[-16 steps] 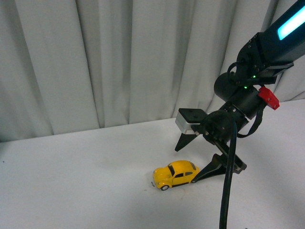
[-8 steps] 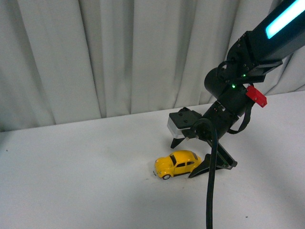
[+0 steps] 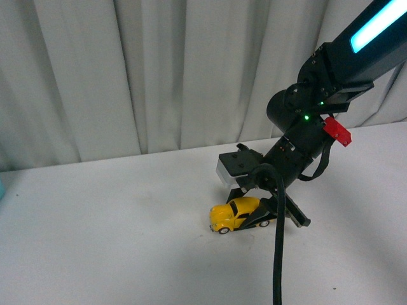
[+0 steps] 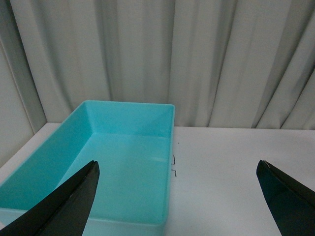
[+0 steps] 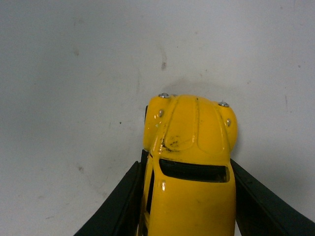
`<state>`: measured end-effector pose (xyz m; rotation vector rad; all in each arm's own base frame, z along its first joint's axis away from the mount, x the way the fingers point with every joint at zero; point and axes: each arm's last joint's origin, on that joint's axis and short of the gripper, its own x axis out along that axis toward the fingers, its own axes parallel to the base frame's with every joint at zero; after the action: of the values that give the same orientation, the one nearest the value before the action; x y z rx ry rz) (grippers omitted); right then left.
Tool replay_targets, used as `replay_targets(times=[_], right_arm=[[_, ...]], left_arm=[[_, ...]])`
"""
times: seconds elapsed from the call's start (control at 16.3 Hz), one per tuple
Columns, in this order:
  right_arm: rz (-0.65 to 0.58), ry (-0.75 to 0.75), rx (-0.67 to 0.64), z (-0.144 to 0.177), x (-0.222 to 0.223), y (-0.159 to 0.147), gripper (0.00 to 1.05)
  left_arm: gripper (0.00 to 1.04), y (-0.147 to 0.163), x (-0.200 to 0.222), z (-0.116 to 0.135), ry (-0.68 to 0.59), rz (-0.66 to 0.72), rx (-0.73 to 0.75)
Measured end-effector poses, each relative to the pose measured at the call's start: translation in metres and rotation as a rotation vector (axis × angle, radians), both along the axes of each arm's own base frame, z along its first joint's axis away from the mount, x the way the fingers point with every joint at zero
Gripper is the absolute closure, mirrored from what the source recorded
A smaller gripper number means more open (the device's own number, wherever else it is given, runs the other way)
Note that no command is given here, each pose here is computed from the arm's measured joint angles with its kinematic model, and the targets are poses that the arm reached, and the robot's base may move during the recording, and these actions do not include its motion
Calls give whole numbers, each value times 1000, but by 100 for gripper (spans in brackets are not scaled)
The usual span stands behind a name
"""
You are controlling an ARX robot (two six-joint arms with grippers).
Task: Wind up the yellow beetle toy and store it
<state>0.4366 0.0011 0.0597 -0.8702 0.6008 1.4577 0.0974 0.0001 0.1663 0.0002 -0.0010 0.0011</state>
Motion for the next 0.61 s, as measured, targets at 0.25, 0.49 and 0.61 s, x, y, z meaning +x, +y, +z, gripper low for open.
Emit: replay_targets(times=[0.25,0.49,0.61], right_arm=[[0,2,4,0,-1,0,62],[-22,14,11,-2,-8,-7,62],[-51,17,20,-4,-13,-18,62]], left_arm=[[7,0,0,0,0,0,0],[7,0,0,0,0,0,0],[7,0,0,0,0,0,0]])
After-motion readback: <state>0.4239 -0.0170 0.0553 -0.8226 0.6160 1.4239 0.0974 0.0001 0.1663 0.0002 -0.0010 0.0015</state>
